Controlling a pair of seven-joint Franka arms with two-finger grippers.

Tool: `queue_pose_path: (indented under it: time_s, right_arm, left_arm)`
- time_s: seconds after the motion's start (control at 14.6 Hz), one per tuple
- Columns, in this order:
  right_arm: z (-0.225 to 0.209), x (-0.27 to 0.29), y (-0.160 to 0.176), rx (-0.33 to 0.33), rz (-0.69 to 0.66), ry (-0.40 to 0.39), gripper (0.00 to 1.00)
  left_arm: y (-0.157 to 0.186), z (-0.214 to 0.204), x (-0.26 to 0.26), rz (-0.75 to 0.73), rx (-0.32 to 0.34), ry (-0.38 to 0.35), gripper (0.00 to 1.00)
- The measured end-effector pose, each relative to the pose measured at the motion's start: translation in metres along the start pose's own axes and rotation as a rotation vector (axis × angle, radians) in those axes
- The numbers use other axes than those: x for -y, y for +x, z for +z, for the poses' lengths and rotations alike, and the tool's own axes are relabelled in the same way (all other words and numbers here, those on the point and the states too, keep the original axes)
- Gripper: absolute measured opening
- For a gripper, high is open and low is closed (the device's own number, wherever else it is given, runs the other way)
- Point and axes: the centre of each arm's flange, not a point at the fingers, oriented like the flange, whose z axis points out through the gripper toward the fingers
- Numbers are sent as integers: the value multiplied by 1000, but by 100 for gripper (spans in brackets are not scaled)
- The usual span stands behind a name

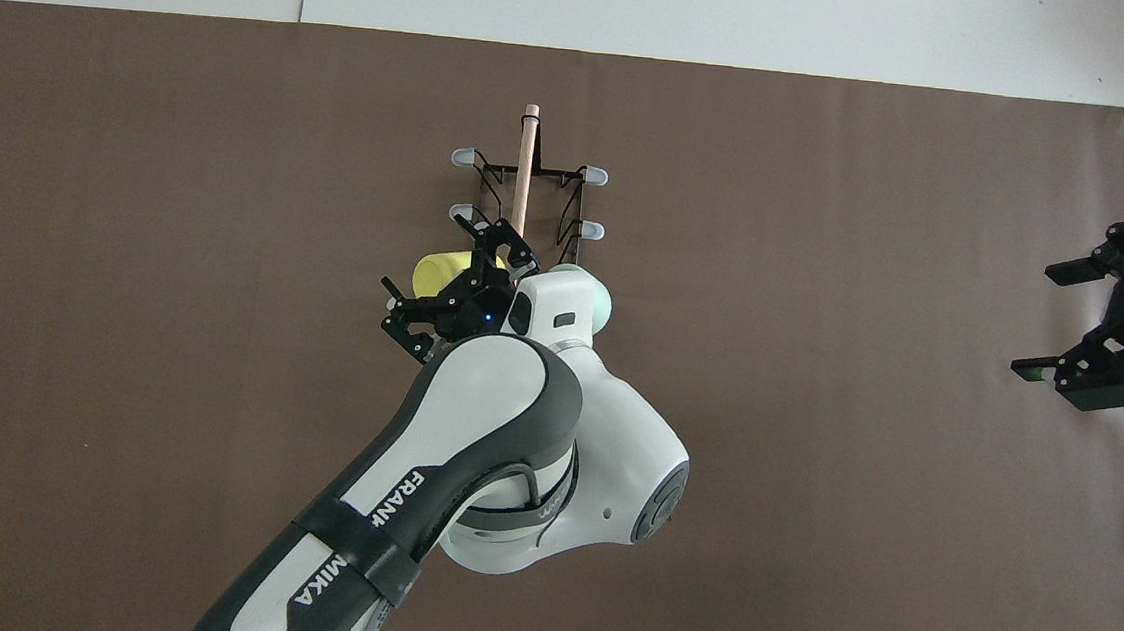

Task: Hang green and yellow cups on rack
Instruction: 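Hang the yellow cup on a peg while the right gripper withdraws, then open the left gripper and pull it back from the rack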

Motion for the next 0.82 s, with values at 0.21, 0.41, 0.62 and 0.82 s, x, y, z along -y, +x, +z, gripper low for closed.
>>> queue_pose_path:
  time_s: [0.21,0.41,0.62,0.82]
  right_arm:
    - [-19,43,25,54,203,-48,100]
    - [-26,93,50,99,406,-53,100]
    - [-23,116,63,122,535,-49,100]
    - [-19,113,58,132,581,-42,100]
  left_arm:
    - [44,-10,-1,-10,54,2,100]
    - [108,1,7,-9,139,29,100]
    - [155,26,19,12,251,49,100]
    - [190,54,31,18,373,11,100]
